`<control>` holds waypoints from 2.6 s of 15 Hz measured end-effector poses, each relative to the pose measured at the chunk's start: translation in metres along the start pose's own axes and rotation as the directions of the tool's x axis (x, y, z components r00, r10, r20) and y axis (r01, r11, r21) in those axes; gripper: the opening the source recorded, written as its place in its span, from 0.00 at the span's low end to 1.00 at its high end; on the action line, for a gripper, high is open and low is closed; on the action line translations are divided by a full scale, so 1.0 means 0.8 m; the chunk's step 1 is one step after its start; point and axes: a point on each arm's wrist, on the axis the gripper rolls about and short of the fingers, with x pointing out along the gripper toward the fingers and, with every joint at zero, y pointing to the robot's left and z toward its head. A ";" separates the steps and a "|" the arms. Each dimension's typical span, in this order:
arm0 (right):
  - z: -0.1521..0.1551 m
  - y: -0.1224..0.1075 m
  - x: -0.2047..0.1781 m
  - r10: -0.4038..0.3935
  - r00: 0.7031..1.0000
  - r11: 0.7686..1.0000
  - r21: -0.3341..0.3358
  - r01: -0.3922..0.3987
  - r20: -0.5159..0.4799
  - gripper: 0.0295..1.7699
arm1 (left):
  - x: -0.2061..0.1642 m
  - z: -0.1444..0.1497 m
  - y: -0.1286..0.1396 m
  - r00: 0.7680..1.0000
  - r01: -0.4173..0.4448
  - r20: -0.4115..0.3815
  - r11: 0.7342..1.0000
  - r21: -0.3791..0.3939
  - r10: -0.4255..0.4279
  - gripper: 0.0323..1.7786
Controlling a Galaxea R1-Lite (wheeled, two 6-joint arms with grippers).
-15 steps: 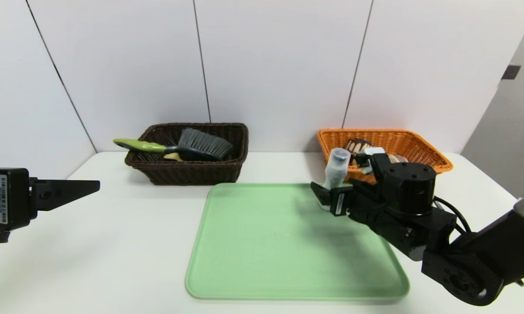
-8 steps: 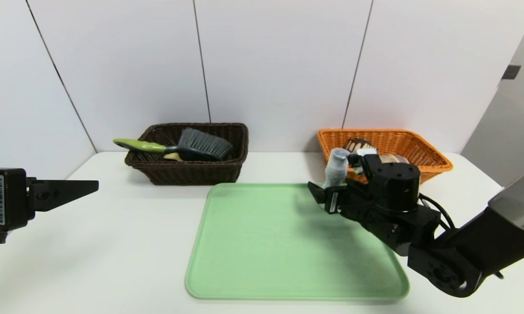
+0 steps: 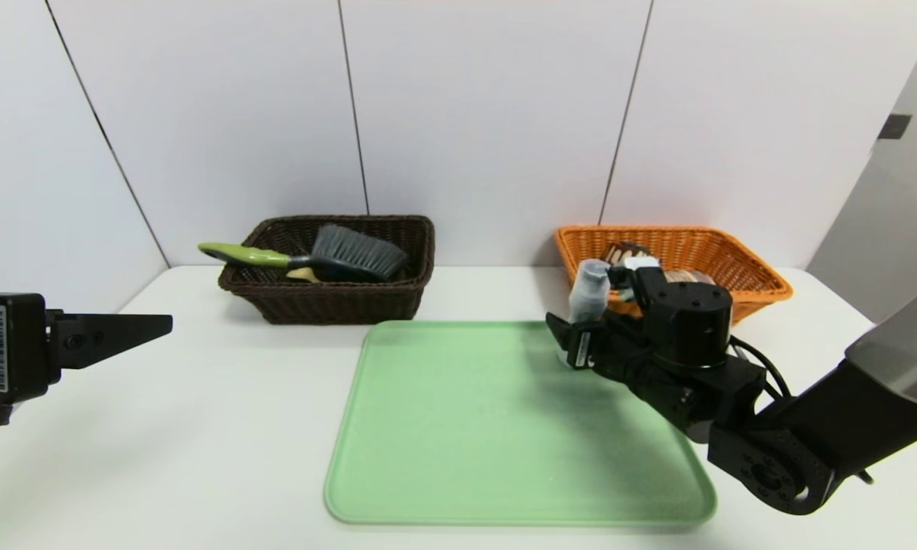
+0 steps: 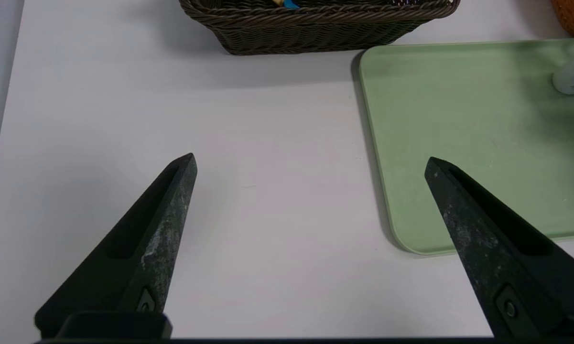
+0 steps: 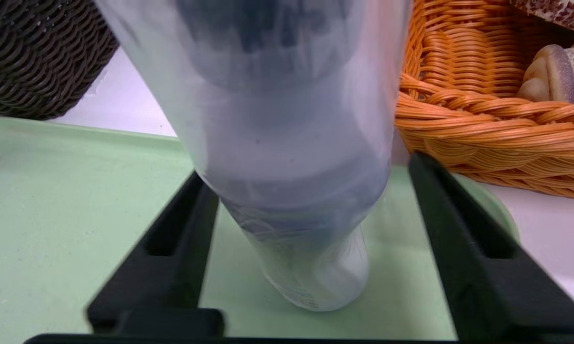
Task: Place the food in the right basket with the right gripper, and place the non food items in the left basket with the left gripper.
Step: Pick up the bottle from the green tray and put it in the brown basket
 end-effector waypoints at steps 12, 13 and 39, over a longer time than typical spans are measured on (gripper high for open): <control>0.017 0.012 -0.018 0.039 0.999 0.999 0.028 -0.040 0.035 0.31 | -0.005 -0.003 0.001 1.000 0.001 0.006 1.000 -0.004 -0.001 0.95; 0.020 0.019 -0.023 0.056 0.998 0.998 0.028 -0.057 0.037 0.31 | -0.006 -0.004 0.002 1.000 0.001 0.007 1.000 -0.004 -0.001 0.95; 0.164 0.219 0.098 0.466 0.862 0.874 0.048 -0.483 0.198 0.31 | -0.017 -0.011 0.005 1.000 0.005 0.022 1.000 -0.003 -0.005 0.95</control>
